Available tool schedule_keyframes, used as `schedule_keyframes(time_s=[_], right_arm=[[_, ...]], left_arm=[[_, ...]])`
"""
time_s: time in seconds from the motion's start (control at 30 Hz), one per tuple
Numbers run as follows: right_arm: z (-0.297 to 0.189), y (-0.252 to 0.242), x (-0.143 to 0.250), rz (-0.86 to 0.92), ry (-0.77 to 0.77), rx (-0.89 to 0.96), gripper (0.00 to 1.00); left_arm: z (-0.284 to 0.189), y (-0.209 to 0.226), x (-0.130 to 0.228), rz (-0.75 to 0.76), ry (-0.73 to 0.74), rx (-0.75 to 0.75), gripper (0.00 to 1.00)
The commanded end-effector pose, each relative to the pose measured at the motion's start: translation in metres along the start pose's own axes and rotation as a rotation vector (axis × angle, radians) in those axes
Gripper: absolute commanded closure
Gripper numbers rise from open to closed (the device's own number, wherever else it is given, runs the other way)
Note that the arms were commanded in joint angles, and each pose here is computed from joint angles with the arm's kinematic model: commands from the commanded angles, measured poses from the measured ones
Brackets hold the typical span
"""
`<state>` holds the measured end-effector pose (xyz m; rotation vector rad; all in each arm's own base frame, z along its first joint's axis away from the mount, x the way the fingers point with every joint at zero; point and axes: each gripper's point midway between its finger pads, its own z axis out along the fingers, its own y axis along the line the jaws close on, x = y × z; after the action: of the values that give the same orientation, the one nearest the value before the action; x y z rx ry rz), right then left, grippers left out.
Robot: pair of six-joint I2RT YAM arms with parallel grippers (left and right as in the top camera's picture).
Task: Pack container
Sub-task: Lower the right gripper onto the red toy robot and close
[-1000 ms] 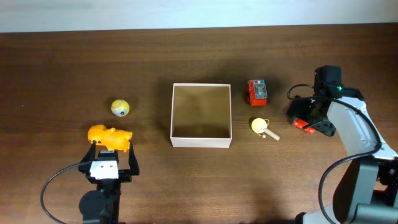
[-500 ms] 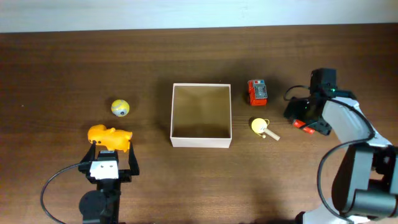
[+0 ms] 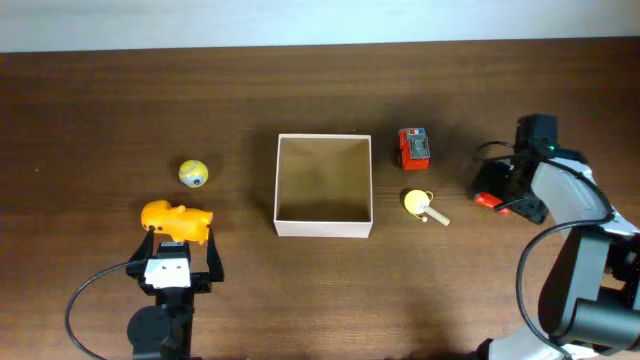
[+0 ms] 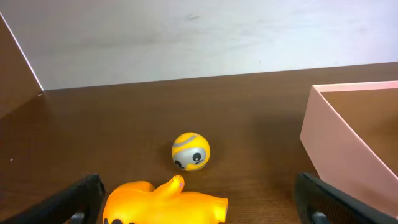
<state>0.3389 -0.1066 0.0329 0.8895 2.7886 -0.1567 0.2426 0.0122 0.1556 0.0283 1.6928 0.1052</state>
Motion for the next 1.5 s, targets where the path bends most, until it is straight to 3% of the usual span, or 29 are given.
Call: schedule_keyframes(time_s=[0.0, 0.77, 1.27, 1.47], right_arm=[[0.003, -0.012, -0.003, 0.008, -0.004, 0.030, 0.01], [0.002, -0.002, -0.025, -0.224, -0.091, -0.002, 0.03], [0.002, 0.003, -0.023, -0.225, -0.084, -0.031, 0.30], [0.002, 0.003, -0.023, -0.225, -0.084, -0.031, 0.33]], left_arm=[[0.000, -0.001, 0.000, 0.008, -0.003, 0.006, 0.01], [0.000, -0.001, 0.000, 0.008, -0.003, 0.006, 0.01], [0.000, -0.001, 0.000, 0.008, -0.003, 0.006, 0.01], [0.000, -0.001, 0.000, 0.008, -0.003, 0.006, 0.01]])
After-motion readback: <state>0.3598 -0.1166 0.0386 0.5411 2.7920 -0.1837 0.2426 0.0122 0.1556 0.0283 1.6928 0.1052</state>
